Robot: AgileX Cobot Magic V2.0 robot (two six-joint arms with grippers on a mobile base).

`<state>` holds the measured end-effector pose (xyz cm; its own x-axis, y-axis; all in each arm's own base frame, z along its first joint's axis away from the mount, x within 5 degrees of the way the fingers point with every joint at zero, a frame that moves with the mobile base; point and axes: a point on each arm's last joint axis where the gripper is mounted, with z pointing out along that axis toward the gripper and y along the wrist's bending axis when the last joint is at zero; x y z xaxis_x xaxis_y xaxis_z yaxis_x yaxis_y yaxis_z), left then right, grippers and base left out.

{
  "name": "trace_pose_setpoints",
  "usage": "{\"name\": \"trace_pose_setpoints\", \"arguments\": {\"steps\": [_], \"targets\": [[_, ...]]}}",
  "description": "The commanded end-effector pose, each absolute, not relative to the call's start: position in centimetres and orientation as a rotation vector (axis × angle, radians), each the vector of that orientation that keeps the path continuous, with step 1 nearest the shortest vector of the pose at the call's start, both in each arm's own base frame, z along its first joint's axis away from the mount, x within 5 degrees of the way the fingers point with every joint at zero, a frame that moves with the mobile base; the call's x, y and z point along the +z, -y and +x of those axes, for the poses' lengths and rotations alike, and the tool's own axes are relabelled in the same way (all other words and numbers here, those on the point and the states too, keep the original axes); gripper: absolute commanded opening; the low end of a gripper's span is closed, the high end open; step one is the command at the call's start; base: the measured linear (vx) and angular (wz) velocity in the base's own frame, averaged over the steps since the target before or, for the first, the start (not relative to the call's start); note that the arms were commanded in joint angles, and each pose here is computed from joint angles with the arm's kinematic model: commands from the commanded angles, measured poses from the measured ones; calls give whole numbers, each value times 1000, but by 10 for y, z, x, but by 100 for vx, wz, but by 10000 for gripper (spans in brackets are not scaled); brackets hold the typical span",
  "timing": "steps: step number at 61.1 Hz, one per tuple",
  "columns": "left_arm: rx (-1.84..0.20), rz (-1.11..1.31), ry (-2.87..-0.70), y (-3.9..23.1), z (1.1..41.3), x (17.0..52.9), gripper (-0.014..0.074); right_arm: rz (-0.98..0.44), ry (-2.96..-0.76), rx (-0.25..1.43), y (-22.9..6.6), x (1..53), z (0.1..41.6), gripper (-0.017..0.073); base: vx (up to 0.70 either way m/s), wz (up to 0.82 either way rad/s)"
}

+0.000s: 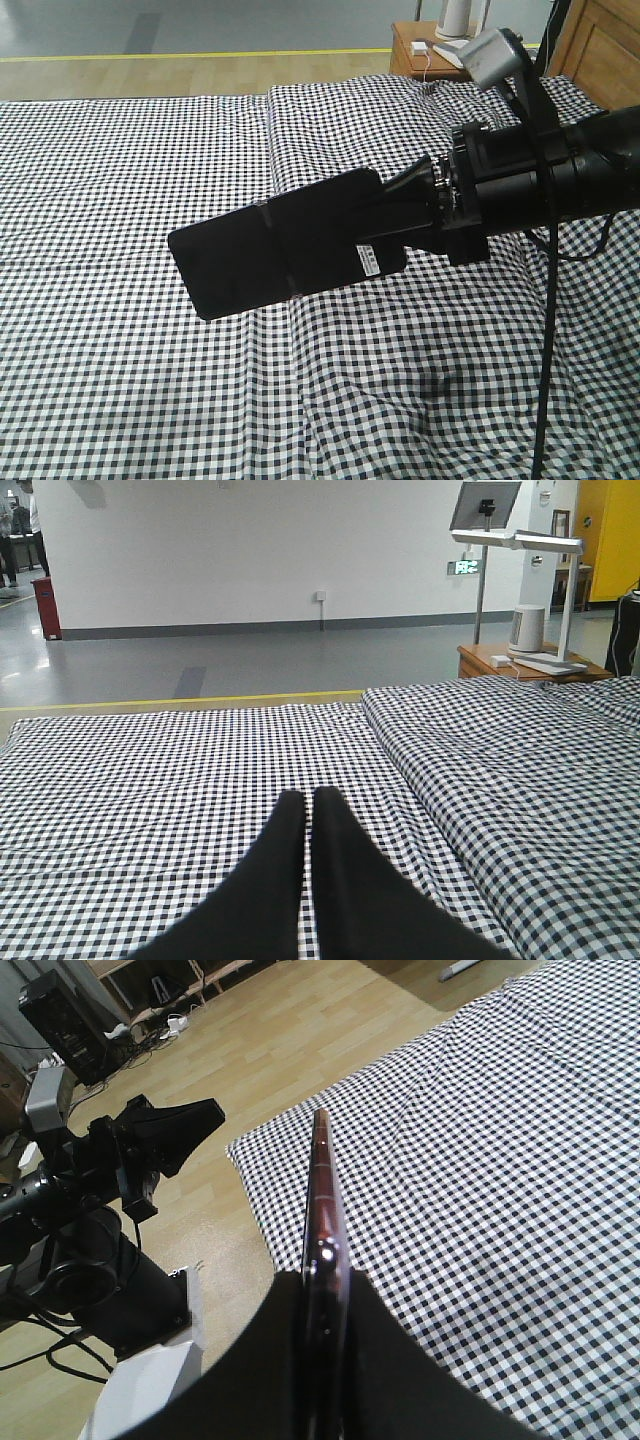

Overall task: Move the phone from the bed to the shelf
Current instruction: 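Hold the phone in the right gripper while the base turns away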

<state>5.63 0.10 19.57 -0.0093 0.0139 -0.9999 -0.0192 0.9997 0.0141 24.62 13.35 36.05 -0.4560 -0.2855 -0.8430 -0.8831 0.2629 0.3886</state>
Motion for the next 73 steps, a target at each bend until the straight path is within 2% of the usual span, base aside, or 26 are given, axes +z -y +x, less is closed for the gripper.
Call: {"name": "trace_pose_setpoints", "arguments": {"steps": [1,41,73], "targets": [[13,-19,-1486,-1,55,210,1,-1067,-1771,1288,-135,384,232,-2,0,0],[13,-19,-1486,-1,55,210,1,-1067,-1771,1288,-135,384,232,-2,-2,8],[13,-19,-1486,-1,55,210,1,-1071,-1768,1285,-135,384,232,-2,-9,39]]}}
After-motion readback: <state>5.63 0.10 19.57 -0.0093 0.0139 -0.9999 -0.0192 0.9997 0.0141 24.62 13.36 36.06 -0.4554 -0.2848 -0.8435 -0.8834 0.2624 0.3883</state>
